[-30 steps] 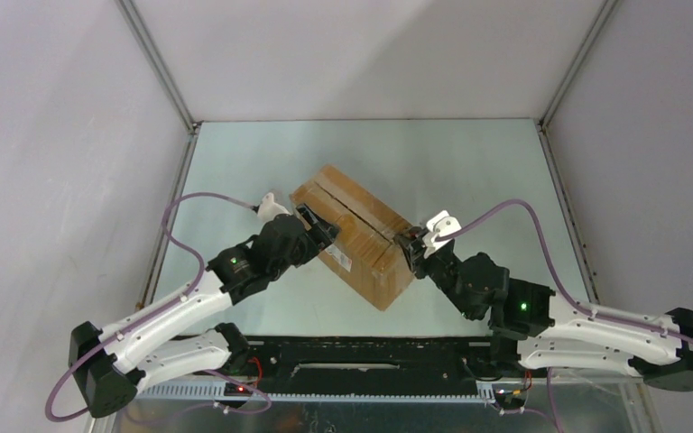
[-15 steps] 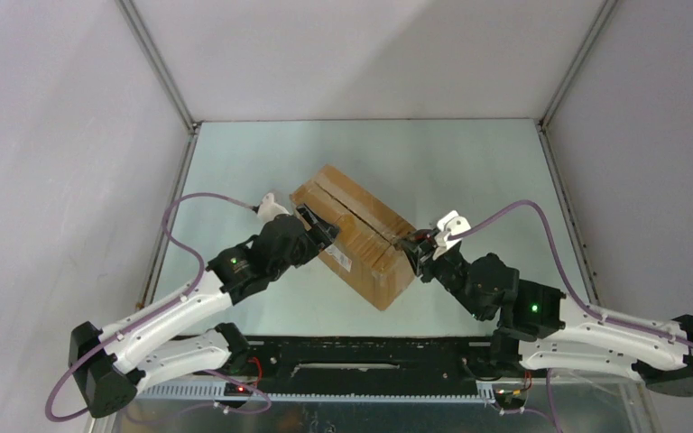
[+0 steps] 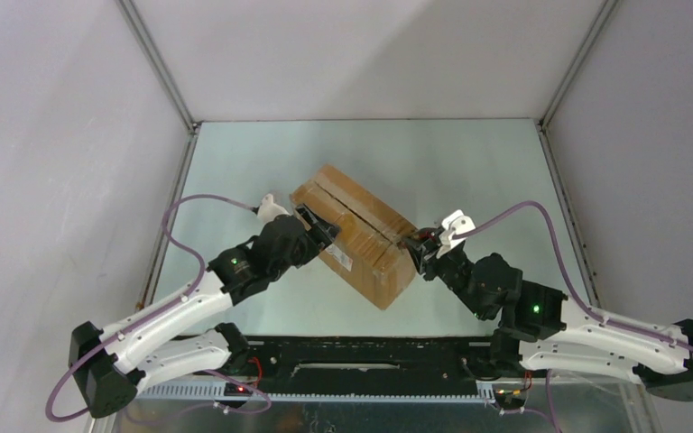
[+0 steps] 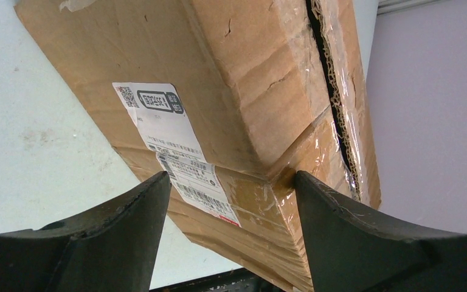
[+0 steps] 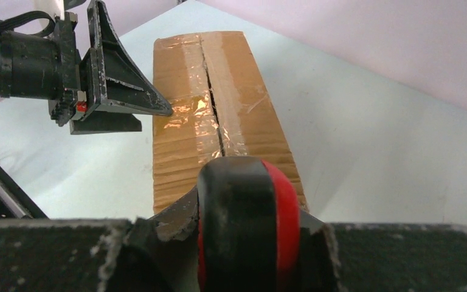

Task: Unpack the express box
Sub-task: Cut the express box at the center of the board.

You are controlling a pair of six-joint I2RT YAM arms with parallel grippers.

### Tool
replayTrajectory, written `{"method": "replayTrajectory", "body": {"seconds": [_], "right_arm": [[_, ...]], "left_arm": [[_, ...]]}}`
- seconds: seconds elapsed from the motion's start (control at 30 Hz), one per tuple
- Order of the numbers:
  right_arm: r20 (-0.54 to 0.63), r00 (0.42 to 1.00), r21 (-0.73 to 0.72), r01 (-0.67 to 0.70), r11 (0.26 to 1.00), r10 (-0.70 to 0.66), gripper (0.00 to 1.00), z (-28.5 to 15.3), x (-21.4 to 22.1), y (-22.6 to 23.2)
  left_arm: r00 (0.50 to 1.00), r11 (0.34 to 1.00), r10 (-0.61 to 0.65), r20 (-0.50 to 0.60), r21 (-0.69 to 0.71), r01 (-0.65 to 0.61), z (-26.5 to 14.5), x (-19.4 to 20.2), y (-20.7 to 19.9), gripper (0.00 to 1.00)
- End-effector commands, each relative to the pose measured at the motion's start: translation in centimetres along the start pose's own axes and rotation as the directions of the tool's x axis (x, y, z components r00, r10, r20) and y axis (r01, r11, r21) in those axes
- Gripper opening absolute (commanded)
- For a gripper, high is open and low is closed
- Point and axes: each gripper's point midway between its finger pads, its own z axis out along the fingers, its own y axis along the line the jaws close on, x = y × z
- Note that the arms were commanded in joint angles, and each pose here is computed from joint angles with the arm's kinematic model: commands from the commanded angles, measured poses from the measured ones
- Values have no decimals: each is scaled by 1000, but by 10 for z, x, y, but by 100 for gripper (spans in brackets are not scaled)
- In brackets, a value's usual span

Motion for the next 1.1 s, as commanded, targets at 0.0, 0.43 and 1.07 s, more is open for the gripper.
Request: {"method": "replayTrajectory", "body": {"seconds": [0.0, 0.43, 1.07], "right_arm": [[42, 998, 6, 46, 999, -47, 0, 3, -16, -4], [-39, 996, -13, 84, 996, -84, 0, 14, 11, 3], [-229, 972, -57, -59, 997, 44, 0, 25, 103, 15]], "left_arm": [[993, 961, 113, -41, -249, -120, 5, 14, 78, 78], [993, 961, 108, -47, -250, -116, 6, 15, 79, 78], [992, 962, 111, -60, -242, -123, 9, 17, 74, 78]]}}
